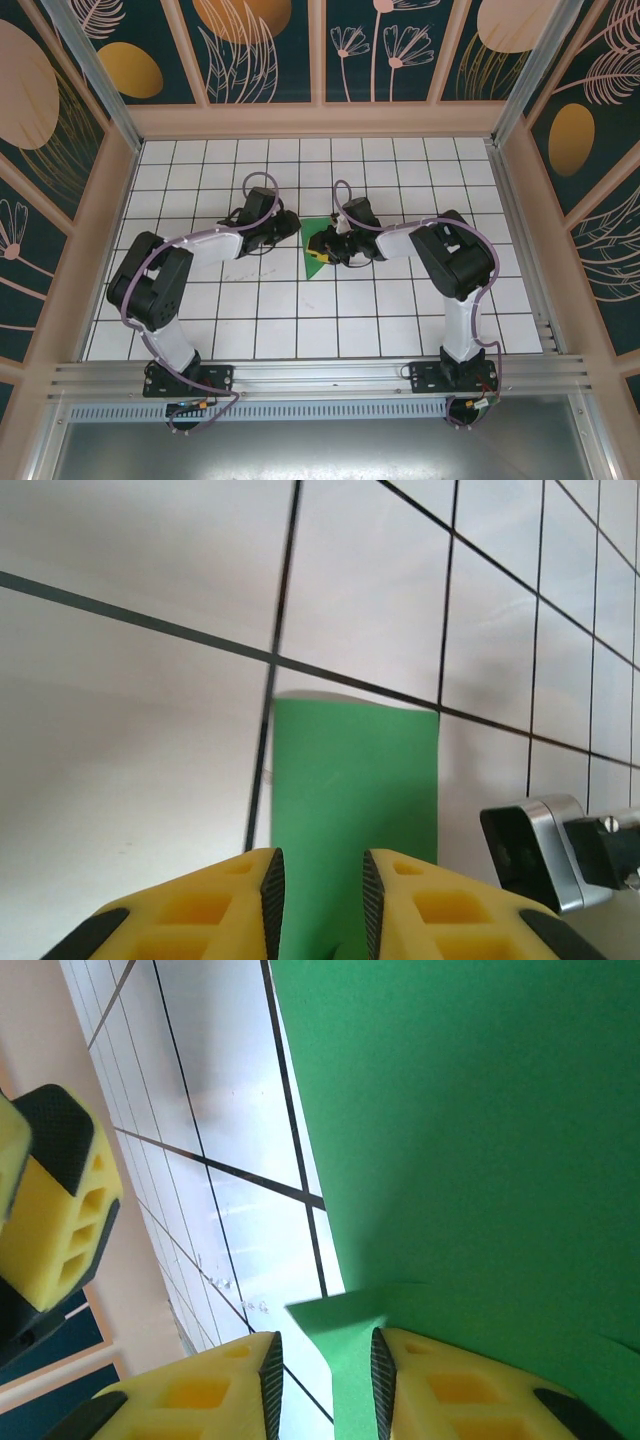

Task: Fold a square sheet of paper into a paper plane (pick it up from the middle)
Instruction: Third fold the triangle at the center of the table.

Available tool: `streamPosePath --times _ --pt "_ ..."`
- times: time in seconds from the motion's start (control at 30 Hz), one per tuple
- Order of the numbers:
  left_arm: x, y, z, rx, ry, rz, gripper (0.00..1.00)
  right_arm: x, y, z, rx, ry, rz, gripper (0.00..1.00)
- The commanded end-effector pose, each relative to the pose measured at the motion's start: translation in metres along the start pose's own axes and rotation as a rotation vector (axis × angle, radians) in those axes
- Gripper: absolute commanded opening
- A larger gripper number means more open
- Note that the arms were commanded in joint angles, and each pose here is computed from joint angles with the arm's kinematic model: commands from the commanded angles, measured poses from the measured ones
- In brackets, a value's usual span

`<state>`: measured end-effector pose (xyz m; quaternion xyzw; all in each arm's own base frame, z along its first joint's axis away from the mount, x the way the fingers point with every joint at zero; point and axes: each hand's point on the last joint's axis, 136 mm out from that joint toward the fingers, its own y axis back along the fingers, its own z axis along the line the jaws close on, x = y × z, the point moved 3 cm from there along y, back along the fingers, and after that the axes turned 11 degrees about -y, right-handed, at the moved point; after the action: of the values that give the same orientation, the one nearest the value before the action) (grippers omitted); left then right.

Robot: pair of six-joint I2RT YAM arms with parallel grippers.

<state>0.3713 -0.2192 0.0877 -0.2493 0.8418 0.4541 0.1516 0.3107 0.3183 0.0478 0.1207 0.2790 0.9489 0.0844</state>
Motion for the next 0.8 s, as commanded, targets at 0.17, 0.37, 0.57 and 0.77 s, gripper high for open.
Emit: streamPosePath --times 0.17,0.37,0.57,0.77 --pt "0.016 0.003 0.002 0.059 0.008 0.038 0.24 0.001 -0.007 -0.047 0.167 -0.076 -0.032 0.29" --pt "0.032 0.001 -0.009 0.156 -0.017 0.091 0.14 0.001 -0.006 -0.055 0.211 -0.077 -0.044 0.13" --pt "0.052 -0.002 -0.018 0.204 -0.048 0.140 0.06 0.001 -0.004 -0.065 0.283 -0.071 -0.063 0.03" --pt "0.062 -0.010 -0.014 0.188 -0.054 0.169 0.00 0.001 -0.004 -0.068 0.312 -0.068 -0.074 0.00"
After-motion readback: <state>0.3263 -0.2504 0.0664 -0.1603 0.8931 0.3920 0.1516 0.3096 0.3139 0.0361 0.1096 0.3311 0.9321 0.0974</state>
